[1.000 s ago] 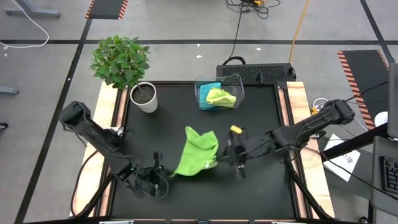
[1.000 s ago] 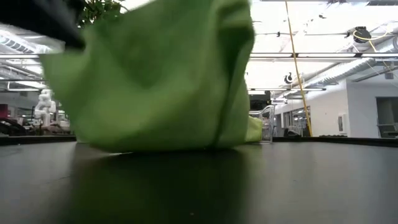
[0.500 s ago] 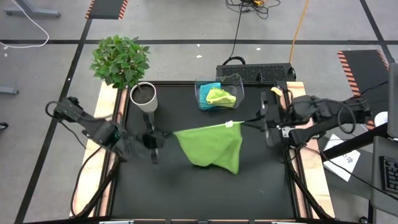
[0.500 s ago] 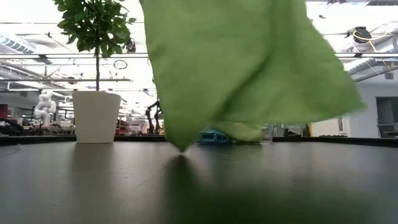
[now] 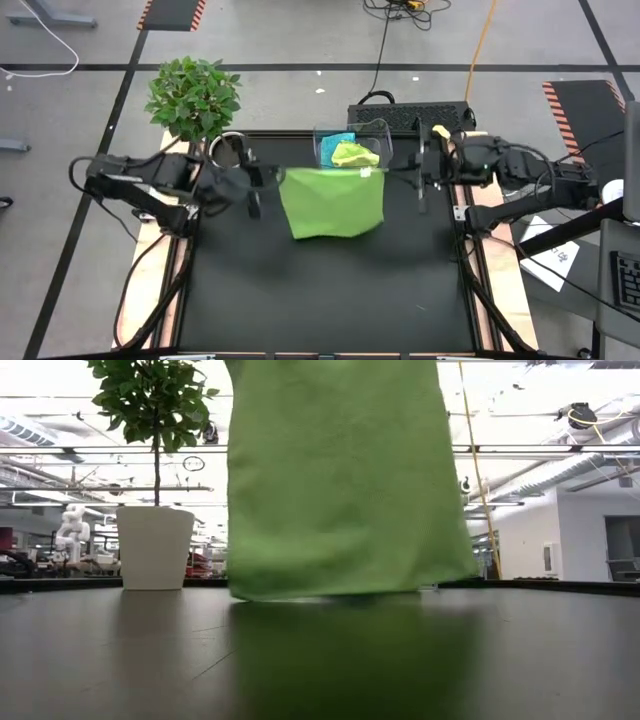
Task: Fold microfiber towels
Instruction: Fold the green microfiber cloth
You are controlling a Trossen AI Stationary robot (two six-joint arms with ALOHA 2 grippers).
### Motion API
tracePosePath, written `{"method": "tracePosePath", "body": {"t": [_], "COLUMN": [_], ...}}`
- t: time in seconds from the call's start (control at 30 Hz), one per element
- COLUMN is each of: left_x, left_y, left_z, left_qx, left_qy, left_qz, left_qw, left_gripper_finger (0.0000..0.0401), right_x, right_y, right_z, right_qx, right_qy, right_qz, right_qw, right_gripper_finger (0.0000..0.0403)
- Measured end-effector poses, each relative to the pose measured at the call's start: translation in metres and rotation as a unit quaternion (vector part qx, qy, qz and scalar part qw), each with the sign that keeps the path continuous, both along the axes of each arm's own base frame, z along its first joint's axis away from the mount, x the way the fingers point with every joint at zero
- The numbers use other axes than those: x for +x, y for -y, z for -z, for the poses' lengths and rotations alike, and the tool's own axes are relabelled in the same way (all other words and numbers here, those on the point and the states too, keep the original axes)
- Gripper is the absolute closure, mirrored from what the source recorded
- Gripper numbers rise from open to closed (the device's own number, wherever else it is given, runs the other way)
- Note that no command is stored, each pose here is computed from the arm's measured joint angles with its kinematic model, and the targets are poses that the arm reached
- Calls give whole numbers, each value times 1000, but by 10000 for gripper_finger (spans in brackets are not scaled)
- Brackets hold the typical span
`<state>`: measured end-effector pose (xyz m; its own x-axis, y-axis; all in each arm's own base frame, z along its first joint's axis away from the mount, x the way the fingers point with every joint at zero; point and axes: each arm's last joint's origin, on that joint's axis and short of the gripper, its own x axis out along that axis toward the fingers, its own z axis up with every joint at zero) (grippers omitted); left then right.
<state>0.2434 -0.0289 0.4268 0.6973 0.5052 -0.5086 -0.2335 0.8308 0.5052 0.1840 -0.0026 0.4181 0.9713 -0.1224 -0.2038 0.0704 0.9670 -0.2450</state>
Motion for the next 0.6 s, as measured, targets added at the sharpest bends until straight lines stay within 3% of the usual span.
{"method": "tracePosePath", "body": {"t": [0.13, 0.27, 0.4, 0.6], "left_x": [-2, -6, -9, -4], "left_y": [-22, -28, -17, 19], "left_z": [-15, -28, -26, -3], "left_qx": [22, 23, -26, -95], "left_qy": [5, 18, 11, -14], "left_qz": [-23, -18, 19, 84], "left_qw": [999, 999, 999, 992], "left_gripper_finger": [401, 401, 401, 401], "right_x": [-2, -7, -9, -1], "right_y": [17, 23, 18, -1], "right_z": [-10, -19, -10, 22], "right_qx": [-39, -36, 12, 109], "right_qy": [25, 29, -18, -94], "right_qz": [40, 57, 33, -38], "right_qw": [998, 997, 999, 989], "right_gripper_finger": [403, 403, 403, 403]}}
